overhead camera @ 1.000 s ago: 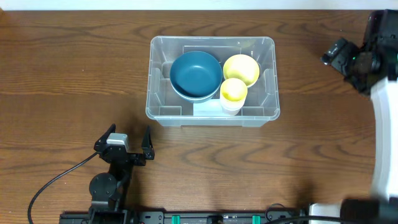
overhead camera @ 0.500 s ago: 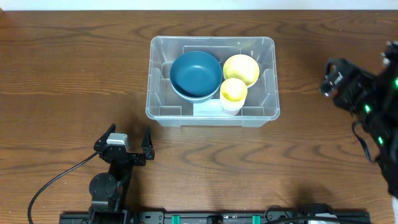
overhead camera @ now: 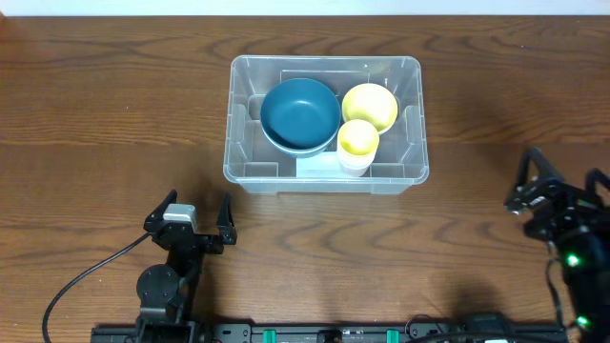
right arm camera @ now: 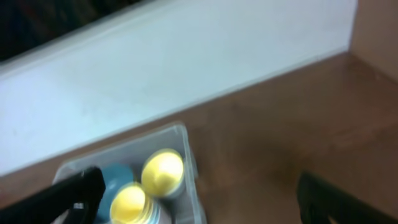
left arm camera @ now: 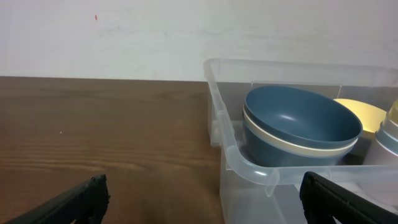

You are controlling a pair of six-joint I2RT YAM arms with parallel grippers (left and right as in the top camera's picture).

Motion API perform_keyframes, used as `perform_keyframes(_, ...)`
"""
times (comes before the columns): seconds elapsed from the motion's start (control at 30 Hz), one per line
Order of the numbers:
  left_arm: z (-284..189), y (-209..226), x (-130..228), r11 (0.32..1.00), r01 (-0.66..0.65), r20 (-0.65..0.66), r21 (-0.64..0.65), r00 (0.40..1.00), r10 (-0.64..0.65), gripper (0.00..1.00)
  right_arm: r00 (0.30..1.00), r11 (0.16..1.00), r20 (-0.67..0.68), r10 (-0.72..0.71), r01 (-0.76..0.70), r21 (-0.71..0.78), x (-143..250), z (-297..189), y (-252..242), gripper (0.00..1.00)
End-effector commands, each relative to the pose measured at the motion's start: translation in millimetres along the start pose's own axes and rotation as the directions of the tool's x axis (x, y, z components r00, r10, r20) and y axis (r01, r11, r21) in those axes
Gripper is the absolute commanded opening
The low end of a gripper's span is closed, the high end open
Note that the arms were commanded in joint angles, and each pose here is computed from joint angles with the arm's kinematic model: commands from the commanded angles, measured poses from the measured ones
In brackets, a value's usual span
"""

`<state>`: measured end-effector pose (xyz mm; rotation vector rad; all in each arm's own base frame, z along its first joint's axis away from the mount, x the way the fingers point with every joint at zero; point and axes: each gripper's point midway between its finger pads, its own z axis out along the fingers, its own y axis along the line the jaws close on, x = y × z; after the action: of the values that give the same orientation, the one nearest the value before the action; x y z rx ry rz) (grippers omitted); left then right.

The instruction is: Pack container

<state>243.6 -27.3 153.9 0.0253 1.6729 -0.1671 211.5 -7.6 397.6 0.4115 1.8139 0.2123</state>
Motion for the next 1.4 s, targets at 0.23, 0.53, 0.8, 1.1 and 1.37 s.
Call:
perform_keyframes(0.23, 0.6, 0.1, 15.4, 1.000, -0.013, -0.048, 0.006, 0.999, 0.013, 0.98, 0.926, 0.886, 0.278, -0.254, 0.338, -0.318, 52.6, 30.2, 38.9, 0.99)
perform_keyframes(0.53, 0.6, 0.1, 15.3, 1.000, -0.013, -0.047, 0.006, 0.999, 0.013, 0.98, 0.820, 0.833, 0.503, -0.273, 0.463, -0.303, 93.9, 29.0, 22.3, 0.99)
perform_keyframes(0.8, 0.6, 0.1, 15.3, 1.000, -0.013, -0.047, 0.006, 0.999, 0.013, 0.98, 0.812, 0.846, 0.514, -0.278, 0.460, -0.269, 129.1, 44.4, 0.2, 0.99)
perform_keyframes(1.1, 0.6, 0.1, 15.3, 1.000, -0.013, -0.047, 0.006, 0.999, 0.013, 0.98, 0.849, 0.871, 0.436, -0.300, 0.429, -0.238, 161.6, 70.4, -19.8, 0.99)
perform_keyframes(1.37, 0.6, 0.1, 15.4, 1.000, -0.013, -0.048, 0.006, 0.999, 0.013, 0.98, 0.886, 0.901, 0.331, -0.324, 0.395, -0.177, 188.5, 89.1, -43.2, 0.99)
